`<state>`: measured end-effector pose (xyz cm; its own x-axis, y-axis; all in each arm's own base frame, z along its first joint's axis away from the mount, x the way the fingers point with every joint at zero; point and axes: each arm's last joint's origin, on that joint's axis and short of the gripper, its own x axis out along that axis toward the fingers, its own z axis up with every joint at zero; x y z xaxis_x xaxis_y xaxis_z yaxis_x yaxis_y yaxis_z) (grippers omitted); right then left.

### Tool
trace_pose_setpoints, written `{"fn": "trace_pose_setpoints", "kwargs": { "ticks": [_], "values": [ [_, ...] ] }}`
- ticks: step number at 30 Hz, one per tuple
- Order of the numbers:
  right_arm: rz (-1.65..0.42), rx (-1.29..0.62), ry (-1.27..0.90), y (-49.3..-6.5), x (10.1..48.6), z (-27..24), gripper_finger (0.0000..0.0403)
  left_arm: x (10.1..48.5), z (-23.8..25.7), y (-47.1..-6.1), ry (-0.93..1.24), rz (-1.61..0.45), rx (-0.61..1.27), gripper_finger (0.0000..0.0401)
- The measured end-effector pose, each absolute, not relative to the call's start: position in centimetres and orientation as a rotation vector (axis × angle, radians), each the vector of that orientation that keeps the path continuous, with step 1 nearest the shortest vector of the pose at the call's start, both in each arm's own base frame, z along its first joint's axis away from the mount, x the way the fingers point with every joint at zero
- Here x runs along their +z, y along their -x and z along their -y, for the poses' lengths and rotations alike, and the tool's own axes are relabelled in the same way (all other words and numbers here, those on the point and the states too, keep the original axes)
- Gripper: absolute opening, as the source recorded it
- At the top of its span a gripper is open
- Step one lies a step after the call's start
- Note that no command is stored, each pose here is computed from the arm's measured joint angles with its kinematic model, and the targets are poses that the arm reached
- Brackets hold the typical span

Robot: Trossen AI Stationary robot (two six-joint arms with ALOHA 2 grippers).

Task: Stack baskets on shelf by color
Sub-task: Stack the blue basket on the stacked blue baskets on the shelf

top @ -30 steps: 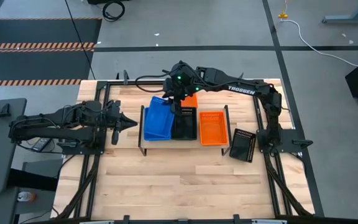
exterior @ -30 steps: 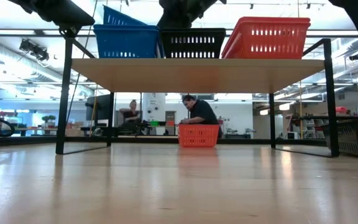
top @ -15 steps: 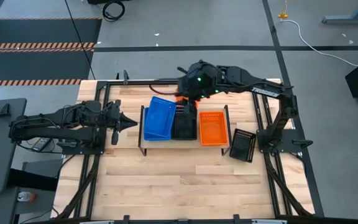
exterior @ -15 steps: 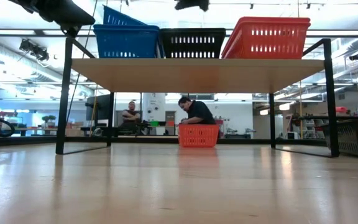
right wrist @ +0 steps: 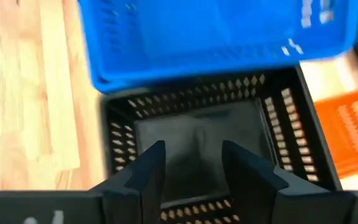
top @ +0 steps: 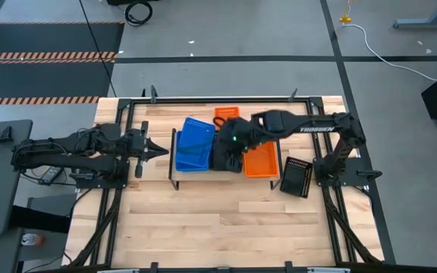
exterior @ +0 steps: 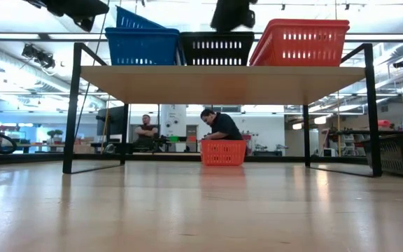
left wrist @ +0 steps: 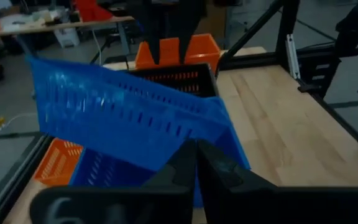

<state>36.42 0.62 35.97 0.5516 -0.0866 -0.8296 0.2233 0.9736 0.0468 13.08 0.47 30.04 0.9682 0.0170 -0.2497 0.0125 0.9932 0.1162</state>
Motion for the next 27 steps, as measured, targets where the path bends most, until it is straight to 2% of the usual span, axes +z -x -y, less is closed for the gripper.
{"fn": "trace_pose_setpoints", "kwargs": {
  "ticks": [10,15,19,27],
  "values": [
    [-0.767,-0.341,0.051,-34.1,38.6,-7.3,0.0156,31.1,-0.1,-13.3,-0.191,-0.133,-0.082,0.0025],
    [-0.7,-0.391,0.122,-32.4,37.7,-9.1,0.0149,31.8,0.2,-13.7,-0.207,-0.057,-0.076,0.0032],
    [-0.649,-0.398,0.081,-31.1,37.1,-8.5,0.0143,31.9,0.2,-14.7,-0.141,-0.035,-0.05,0.0063],
    [-0.486,-0.36,0.001,-27.4,37.4,-7.9,0.0139,32.7,0.1,-17.3,-0.109,-0.004,-0.024,0.0162]
  ]
}}
